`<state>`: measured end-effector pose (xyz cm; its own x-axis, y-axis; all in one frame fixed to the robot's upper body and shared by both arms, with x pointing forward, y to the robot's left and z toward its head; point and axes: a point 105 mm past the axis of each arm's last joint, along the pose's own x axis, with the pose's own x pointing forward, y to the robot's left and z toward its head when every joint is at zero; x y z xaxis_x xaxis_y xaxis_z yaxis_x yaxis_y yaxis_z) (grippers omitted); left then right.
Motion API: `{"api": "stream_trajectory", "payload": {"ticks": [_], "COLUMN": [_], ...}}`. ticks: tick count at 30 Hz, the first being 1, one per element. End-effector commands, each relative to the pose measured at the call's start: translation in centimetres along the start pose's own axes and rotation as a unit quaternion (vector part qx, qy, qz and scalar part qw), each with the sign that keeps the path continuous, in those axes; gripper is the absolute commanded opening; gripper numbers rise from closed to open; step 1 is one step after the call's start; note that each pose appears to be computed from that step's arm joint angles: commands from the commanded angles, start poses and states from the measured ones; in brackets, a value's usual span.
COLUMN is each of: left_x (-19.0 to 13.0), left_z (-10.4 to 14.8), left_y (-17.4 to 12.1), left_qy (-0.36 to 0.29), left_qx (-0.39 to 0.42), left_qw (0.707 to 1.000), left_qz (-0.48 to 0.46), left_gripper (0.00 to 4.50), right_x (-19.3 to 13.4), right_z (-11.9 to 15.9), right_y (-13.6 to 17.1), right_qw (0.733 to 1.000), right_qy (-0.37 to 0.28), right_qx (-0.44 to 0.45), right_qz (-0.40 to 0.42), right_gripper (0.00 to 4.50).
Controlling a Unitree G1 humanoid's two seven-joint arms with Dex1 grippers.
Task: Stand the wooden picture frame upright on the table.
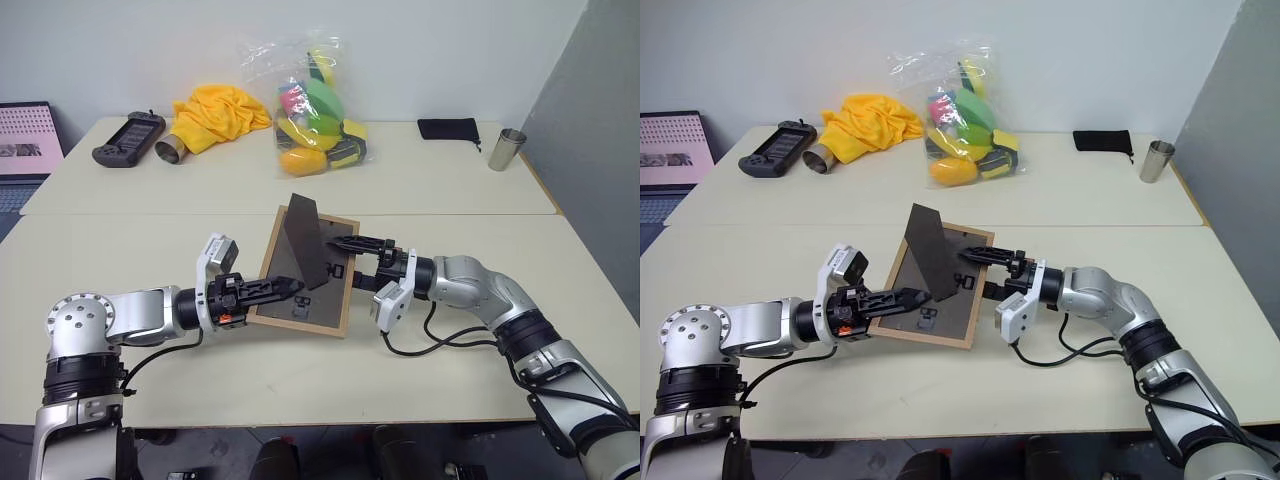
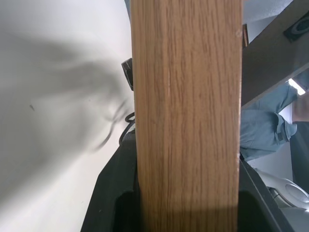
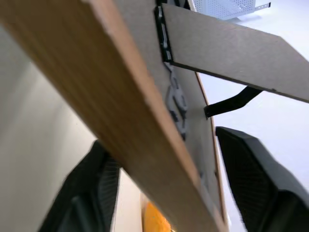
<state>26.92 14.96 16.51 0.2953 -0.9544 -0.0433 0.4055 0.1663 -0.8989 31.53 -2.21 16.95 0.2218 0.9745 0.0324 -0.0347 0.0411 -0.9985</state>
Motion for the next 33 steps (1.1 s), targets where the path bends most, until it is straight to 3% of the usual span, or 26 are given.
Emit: {"api": "stream_trajectory", "payload": {"ticks": [1, 4, 11, 18, 21, 24, 27, 29, 33], "left_x": [0.2, 0.3, 0.0, -4.1, -6.1, -6.3, -5.8, -5.7, -5.3], "left_z": [-0.1, -0.3, 0.4, 4.5, 5.4, 4.5, 3.9, 3.6, 2.8], "left_y": [-1.1, -1.1, -1.4, -1.8, -2.6, -3.1, -3.5, -3.2, -1.8], "left_qy": [-0.002, -0.002, -0.018, -0.116, -0.142, -0.109, -0.104, -0.107, -0.086], "left_qx": [0.014, 0.011, 0.029, 0.075, 0.140, 0.245, 0.337, 0.370, 0.450], "left_qw": [1.000, 1.000, 0.999, 0.989, 0.974, 0.945, 0.907, 0.888, 0.833], "left_qz": [-0.011, -0.007, 0.006, 0.059, 0.110, 0.185, 0.232, 0.252, 0.310], "left_gripper": [2.46, 3.14, 4.44, 4.50, 4.50, 4.50, 4.50, 4.50, 4.50], "right_x": [0.0, -0.2, -0.7, -1.8, -1.9, -1.3, 0.0, 0.6, 2.3], "right_z": [0.3, 0.3, -0.1, -0.5, -1.4, -2.4, -2.7, -2.5, -3.1], "right_y": [-2.1, -2.4, -2.8, -2.9, -2.8, -2.3, -2.8, -3.1, -1.5], "right_qw": [0.999, 0.999, 0.999, 0.997, 0.985, 0.943, 0.863, 0.823, 0.717], "right_qy": [-0.015, -0.017, -0.009, 0.002, 0.024, 0.038, 0.028, 0.017, 0.027], "right_qx": [-0.015, -0.012, -0.002, 0.048, 0.153, 0.324, 0.501, 0.566, 0.697], "right_qz": [-0.035, -0.042, -0.052, -0.063, -0.073, -0.064, -0.064, -0.055, 0.008], "right_gripper": [2.11, 1.41, 1.34, 1.34, 1.34, 1.34, 1.34, 1.34, 1.34]}}
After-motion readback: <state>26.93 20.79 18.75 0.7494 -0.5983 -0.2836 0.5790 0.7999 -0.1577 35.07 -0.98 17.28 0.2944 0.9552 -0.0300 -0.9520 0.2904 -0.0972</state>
